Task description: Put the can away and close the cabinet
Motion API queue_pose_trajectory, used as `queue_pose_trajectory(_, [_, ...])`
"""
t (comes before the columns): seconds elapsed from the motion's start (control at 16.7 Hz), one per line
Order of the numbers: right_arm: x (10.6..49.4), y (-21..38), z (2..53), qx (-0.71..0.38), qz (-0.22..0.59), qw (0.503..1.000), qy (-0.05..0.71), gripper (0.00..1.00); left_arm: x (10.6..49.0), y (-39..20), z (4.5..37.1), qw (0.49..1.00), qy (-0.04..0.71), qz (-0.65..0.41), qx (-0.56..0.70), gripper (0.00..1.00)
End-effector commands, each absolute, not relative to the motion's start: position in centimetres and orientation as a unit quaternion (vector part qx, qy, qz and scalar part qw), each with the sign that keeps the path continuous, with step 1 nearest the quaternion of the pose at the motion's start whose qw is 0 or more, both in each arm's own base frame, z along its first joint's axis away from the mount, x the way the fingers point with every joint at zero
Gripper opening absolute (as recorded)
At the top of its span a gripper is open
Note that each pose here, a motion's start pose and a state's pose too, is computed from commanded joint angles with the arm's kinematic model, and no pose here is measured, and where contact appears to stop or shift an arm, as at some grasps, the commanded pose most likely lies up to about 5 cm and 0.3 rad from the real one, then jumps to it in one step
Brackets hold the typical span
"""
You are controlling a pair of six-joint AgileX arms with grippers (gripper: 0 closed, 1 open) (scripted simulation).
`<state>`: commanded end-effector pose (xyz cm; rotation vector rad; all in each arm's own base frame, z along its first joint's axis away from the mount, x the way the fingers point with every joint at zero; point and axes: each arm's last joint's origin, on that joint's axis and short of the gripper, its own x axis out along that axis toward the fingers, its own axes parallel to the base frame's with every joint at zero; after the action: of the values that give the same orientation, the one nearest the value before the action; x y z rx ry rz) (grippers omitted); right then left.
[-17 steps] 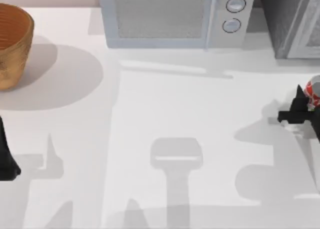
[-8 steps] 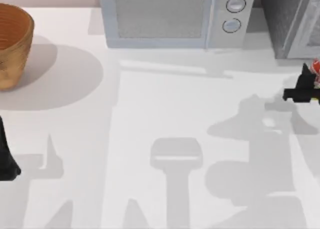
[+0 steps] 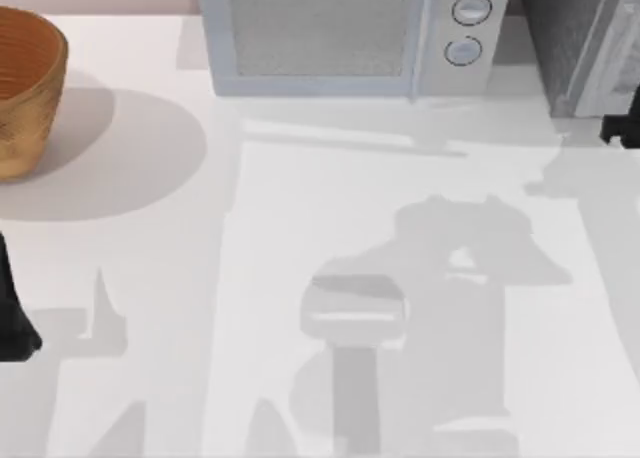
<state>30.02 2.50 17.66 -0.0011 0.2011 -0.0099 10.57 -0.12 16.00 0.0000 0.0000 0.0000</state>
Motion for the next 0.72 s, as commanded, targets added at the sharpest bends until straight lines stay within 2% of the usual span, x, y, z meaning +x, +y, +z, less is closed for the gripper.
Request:
queue_pose_trajectory(0.48, [29.6, 2.5, 18.5, 0.001, -0.004, 0.995, 0.098, 0.00, 10.6, -0.1, 16.0, 1.000, 0.000, 0.000, 0.000, 1.00])
queue_pose_trajectory(0.72, [27.5, 2.2, 19.8, 0.001, 0.000, 0.996, 0.088, 0.00, 10.6, -0.1, 16.0, 1.000, 0.000, 0.000, 0.000, 1.00])
